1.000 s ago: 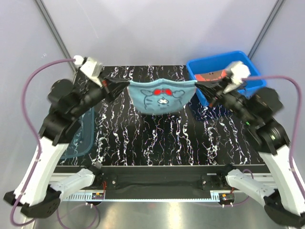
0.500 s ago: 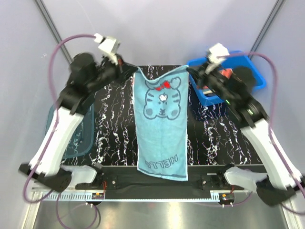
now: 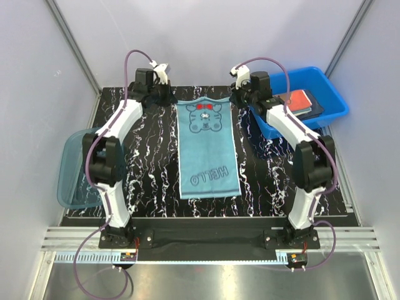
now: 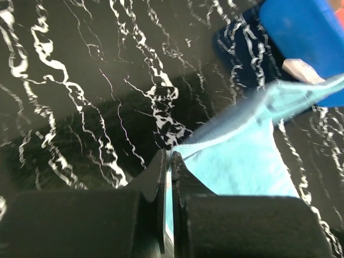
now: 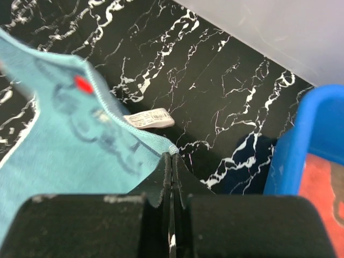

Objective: Fold and stack the towels
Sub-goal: Fold the towel

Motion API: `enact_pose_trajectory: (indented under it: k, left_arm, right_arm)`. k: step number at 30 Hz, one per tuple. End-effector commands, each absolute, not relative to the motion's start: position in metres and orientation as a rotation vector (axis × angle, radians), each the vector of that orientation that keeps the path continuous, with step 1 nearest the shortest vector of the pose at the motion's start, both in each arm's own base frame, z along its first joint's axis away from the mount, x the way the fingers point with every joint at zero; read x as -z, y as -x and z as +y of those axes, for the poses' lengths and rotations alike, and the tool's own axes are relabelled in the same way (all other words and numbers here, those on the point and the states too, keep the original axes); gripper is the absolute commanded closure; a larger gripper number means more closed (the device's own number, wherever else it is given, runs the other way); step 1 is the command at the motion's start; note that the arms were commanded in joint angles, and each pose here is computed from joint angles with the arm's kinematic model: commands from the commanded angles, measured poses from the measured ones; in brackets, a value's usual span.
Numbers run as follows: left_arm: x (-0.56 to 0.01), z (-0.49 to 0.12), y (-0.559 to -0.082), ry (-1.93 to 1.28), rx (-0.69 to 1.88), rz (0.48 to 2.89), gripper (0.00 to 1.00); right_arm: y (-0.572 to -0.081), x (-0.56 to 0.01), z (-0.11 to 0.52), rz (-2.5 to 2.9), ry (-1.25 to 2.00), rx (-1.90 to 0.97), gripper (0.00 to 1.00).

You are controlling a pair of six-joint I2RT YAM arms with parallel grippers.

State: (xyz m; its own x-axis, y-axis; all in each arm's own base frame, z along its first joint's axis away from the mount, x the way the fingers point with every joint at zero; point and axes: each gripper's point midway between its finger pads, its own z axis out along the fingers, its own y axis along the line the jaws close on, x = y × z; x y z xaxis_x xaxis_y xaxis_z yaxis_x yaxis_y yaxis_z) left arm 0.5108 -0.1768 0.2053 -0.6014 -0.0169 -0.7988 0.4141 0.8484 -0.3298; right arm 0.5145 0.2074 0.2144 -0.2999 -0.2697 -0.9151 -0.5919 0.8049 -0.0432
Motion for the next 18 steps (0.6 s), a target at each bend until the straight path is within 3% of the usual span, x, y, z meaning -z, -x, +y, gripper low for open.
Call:
enact_pose_trajectory:
  k: [1,7,13,18]
  left_arm:
    - [-0.259,-0.188,-0.535,-0.362,0.675,1.938,1.00]
    - [-0.242,-0.189,-0.529,-0.380,0.685,1.948,1.00]
    - [-0.215,-0.182,-0.498,-0.350,0.688,2.008,1.00]
    - [-0.226,-0.178,-0.469,-0.365,0.703,2.004,1.00]
  right_arm:
    - [-0.544,-0.275,0.217,1.667,0.697,-0.339,1.00]
    - [-0.548,-0.240,0.209,1.710,0.737,-0.315,1.00]
    - [-0.517,-0.235,0.189,1.740,0.745,-0.253,1.00]
    - [-0.483,-0.223,0.178,1.801,0.753,-0.256,1.00]
